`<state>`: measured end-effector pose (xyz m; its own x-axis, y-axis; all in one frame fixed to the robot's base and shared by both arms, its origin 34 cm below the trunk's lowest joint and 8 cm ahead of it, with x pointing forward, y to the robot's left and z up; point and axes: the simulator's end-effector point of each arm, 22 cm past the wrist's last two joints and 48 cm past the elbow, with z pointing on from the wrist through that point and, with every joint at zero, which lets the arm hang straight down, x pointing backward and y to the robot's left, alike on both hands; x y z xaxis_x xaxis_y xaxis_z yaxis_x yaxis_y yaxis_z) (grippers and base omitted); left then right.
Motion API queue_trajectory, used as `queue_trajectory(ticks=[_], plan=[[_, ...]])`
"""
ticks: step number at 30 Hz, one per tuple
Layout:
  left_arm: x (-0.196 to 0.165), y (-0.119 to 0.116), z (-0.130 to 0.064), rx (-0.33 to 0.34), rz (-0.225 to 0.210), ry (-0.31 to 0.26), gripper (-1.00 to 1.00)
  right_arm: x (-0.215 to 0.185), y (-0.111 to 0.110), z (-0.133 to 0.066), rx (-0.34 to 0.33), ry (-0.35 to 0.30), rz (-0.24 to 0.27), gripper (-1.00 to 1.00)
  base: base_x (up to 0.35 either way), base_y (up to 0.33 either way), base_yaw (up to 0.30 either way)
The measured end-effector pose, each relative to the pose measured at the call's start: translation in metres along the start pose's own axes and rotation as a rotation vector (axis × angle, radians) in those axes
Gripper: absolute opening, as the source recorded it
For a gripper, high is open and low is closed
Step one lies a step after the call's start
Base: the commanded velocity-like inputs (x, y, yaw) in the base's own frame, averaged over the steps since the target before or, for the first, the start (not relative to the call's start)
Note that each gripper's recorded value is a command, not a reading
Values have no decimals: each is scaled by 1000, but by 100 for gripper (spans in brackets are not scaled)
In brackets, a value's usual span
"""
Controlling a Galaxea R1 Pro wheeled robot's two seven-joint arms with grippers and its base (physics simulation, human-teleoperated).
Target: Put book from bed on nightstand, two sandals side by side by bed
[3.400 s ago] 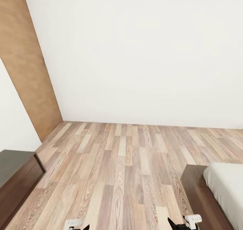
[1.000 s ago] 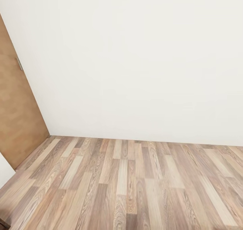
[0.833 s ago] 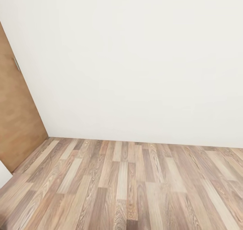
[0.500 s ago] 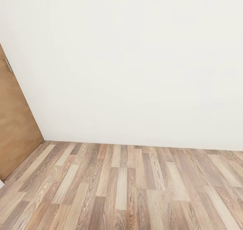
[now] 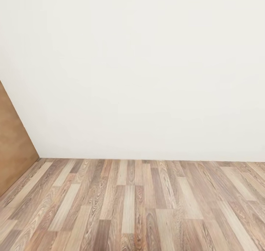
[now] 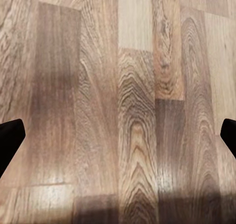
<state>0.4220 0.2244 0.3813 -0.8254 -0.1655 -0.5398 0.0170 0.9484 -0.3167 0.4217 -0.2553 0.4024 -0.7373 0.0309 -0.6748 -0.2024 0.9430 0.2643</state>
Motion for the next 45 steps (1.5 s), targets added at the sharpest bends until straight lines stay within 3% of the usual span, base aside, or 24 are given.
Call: queue_trajectory(ticks=[45], plan=[[0, 0, 0, 0, 0, 0, 100, 0, 0, 0, 1, 0, 0, 100, 326, 0, 0]])
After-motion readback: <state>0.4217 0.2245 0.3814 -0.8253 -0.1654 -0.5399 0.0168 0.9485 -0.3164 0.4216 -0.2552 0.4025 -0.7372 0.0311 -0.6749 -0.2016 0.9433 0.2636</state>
